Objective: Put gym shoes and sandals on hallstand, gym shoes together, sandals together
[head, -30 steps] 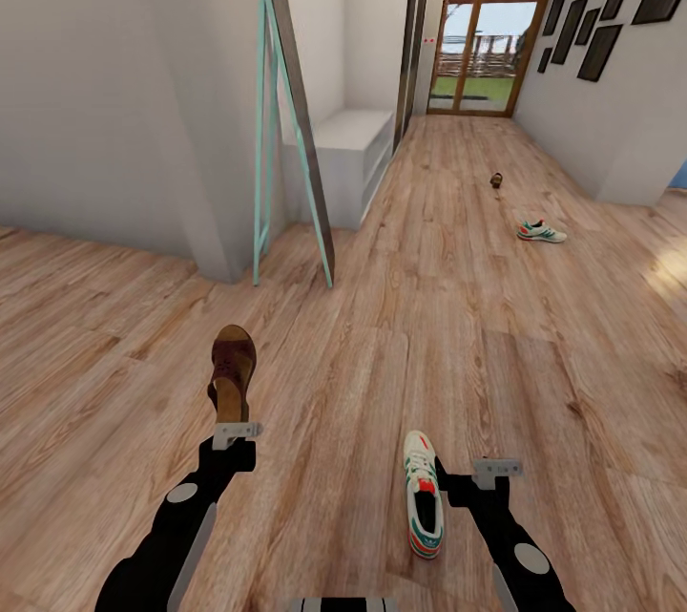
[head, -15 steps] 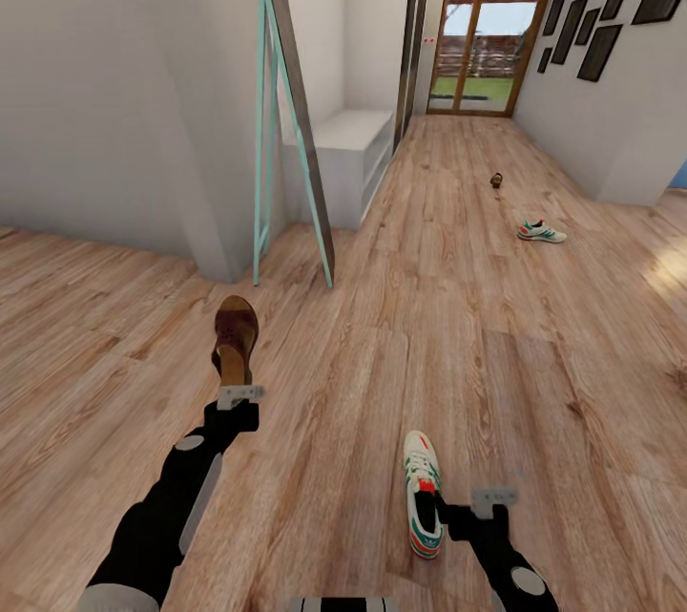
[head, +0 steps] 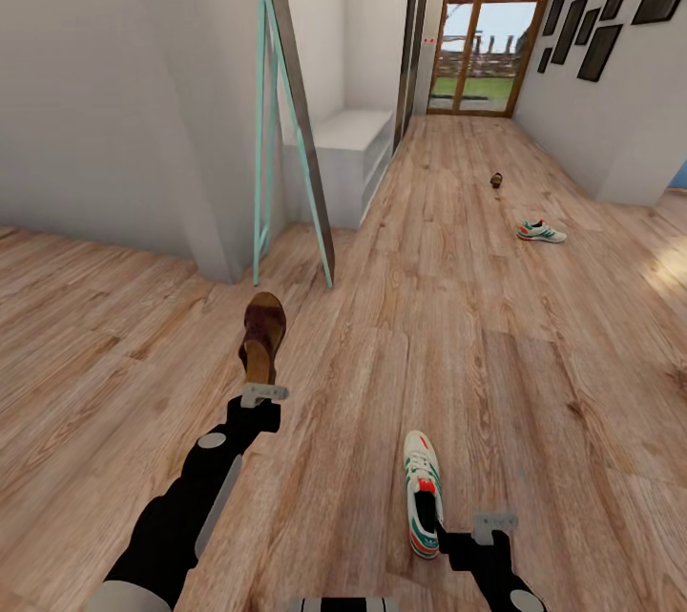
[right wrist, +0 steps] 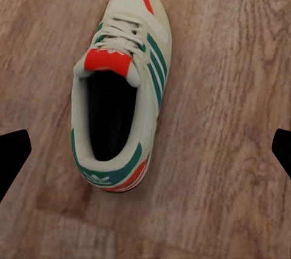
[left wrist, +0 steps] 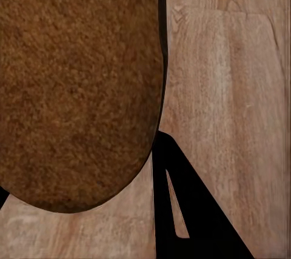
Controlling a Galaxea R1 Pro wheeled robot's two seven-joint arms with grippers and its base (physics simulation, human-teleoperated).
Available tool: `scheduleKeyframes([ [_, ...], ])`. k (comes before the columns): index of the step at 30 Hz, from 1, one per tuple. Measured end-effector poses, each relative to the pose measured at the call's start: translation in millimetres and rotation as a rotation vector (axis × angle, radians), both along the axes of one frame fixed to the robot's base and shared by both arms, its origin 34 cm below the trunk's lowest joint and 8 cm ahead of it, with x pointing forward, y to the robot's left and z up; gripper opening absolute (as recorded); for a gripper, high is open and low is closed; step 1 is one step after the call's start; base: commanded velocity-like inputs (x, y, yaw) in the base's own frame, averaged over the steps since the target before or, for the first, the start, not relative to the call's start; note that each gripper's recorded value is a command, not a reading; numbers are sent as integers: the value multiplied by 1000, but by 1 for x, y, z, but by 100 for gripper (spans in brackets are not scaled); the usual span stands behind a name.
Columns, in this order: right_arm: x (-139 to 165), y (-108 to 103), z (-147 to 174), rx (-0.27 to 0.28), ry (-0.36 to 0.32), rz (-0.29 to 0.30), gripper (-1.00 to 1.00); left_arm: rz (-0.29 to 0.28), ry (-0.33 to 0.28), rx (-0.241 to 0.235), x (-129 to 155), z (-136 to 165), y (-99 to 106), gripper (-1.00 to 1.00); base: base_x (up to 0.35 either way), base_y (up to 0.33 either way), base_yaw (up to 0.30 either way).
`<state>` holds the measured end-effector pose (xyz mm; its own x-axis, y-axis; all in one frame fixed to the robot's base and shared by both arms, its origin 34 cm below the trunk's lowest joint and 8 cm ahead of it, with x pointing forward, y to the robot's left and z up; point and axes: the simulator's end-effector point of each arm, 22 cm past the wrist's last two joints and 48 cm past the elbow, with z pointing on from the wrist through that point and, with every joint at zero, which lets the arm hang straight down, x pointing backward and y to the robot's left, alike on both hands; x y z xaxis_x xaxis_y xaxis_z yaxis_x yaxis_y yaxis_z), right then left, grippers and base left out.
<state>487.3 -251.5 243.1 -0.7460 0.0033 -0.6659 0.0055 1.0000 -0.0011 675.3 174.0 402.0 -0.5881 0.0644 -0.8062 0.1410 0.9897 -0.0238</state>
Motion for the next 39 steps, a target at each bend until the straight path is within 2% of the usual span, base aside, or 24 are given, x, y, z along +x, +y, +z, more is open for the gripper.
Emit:
scheduleKeyframes([
  [5, -25, -1, -23, 0, 73, -3, 100, -9, -28, -5, 5, 12, -5, -100, 0, 0, 0],
  [9, -30, -3, -27, -3, 87, -5, 100, -11, -35, -7, 6, 16, -6, -100, 0, 0, 0],
  [16, -24, -2, -22, -5, 70, 4, 100, -11, -38, -9, 6, 17, -7, -100, 17, 10, 0],
  [25, -21, -2, -20, -6, 62, 6, 100, -11, -39, -13, 6, 18, -9, -100, 202, 165, 0],
  [30, -10, -2, -11, -7, 30, 6, 100, -13, -39, -15, 6, 17, -10, -100, 48, 24, 0],
  [39, -6, -2, -8, -7, 22, 6, 100, -13, -38, -15, 6, 17, -10, -100, 136, 2, 0],
])
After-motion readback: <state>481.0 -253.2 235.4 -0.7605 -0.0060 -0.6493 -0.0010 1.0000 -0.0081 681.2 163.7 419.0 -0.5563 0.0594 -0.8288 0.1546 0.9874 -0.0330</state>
